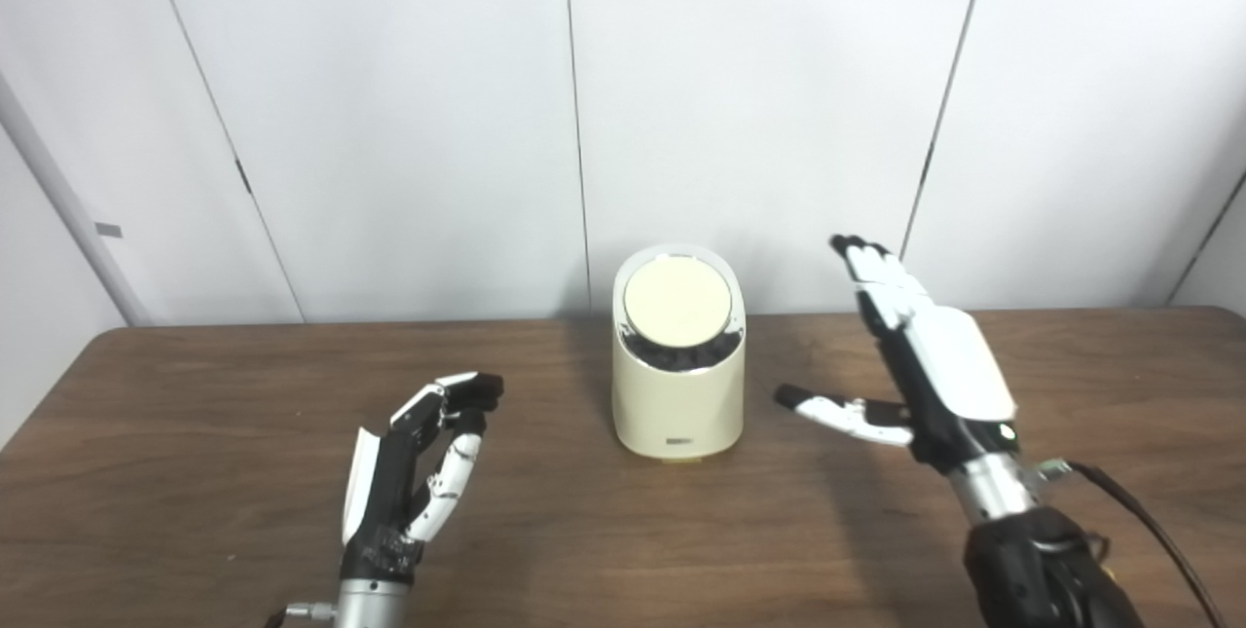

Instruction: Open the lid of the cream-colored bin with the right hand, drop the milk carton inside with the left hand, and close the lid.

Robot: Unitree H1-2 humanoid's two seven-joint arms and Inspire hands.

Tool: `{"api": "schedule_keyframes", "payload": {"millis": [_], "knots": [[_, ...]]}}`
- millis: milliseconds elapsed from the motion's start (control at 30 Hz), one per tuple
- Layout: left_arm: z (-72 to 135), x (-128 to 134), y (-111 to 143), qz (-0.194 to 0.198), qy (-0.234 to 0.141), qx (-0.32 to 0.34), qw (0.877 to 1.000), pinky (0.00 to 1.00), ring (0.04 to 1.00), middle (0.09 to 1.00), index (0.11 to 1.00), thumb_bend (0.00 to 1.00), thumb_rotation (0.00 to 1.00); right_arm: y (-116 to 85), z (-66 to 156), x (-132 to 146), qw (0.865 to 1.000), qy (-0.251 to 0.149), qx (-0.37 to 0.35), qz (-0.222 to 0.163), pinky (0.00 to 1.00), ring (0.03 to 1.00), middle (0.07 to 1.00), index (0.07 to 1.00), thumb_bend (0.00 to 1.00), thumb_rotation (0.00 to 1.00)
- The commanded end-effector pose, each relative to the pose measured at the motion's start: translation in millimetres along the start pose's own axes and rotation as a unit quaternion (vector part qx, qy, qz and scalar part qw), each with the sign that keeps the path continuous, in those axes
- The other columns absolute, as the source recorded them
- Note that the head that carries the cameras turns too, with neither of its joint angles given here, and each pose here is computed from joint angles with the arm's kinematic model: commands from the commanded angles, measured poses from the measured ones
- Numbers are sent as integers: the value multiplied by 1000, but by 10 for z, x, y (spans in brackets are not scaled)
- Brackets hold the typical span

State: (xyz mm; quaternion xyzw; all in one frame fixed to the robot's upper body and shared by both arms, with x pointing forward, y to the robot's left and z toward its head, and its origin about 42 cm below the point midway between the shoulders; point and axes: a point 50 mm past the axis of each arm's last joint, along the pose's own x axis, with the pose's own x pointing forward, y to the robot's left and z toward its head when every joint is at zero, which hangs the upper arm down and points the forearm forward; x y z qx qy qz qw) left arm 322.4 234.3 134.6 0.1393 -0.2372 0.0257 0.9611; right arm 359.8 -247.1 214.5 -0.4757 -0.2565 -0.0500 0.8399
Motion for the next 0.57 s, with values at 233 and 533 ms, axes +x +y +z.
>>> {"api": "schedule_keyframes", "payload": {"millis": [233,533], "knots": [[-71,-124,21,11,11,-24,1000,609,675,686,693,383,722,80,-179,-555,992,54,114,19,790,949,990,990,454,612],[-109,-103,72,20,19,-45,999,622,687,693,691,486,791,239,-272,-946,983,79,168,9,846,930,973,974,369,942]]}}
